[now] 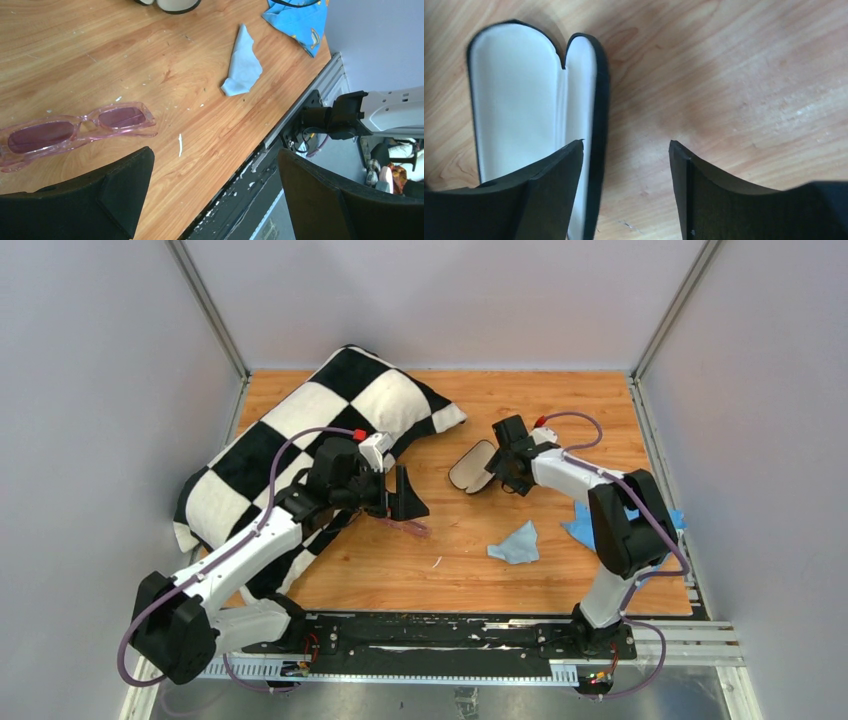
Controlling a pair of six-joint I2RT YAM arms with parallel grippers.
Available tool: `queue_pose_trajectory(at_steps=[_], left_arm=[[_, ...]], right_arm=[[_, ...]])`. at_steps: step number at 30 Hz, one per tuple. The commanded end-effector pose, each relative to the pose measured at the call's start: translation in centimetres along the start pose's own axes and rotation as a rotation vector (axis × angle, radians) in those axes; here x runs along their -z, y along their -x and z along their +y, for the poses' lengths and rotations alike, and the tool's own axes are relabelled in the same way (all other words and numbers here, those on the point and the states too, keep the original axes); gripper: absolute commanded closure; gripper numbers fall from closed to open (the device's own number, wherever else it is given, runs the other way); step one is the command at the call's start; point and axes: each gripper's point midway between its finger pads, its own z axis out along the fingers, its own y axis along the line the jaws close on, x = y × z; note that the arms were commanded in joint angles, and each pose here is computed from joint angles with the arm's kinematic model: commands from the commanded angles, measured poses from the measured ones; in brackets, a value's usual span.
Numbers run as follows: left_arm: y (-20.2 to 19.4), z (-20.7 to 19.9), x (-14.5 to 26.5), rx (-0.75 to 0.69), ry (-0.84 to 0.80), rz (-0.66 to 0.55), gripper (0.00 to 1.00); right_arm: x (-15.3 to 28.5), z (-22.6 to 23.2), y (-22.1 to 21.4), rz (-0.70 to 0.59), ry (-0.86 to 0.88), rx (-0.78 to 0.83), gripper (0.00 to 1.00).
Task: Organize the sunglasses
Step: Place the sunglasses case at the center of the board, then move the sunglasses case at the center of the board.
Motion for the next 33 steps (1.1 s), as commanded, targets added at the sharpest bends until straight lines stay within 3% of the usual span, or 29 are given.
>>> queue_pose_trajectory(at_steps=[1,3,7,10,13,18,23,28,33], left_arm=[[-0.5,-0.5,0.1,-0.002,-0.028,0.014,0.0],[-0.5,0.0,0.4,-0.011,0.01,0.014,0.0],[-0.6,1.5,1.0,-0.017,0.101,0.001,0.0],[-1.1,2.9,0.9,-0.029,0.186,-0.001,0.0],[-1.9,3.6,0.2,-0.073,0.26,0.017,0.0],[-3.7,2.1,-2.1,-0.153,0.262,0.068,0.0],[-4.5,0.5,-5.4,-0.09,0.206,0.09,0.0],[-1.7,-0.2,-8.4,-0.071,0.233,0.076,0.0],[1.6,-0.3,-6.1,-0.111,0.294,-0.01,0.0]], right_arm=[[2.0,-0.6,0.6,-0.018,0.061,-0.004,0.28],[3.7,-0.4,0.4,0.025,0.16,0.045,0.27],[8.4,-2.6,0.1,-0.017,0.28,0.211,0.26],[10.4,-5.6,-0.4,-0.057,0.276,0.32,0.27],[11.5,-8.9,-2.3,-0.012,0.233,0.361,0.29],[12.1,-11.4,-7.8,0.173,0.273,0.339,0.46],[11.3,-12.8,-10.6,0.259,0.229,0.346,0.56],[11.2,-8.3,-8.9,0.236,0.341,0.324,0.55],[10.0,-4.0,-9.0,0.32,0.419,0.357,0.58]])
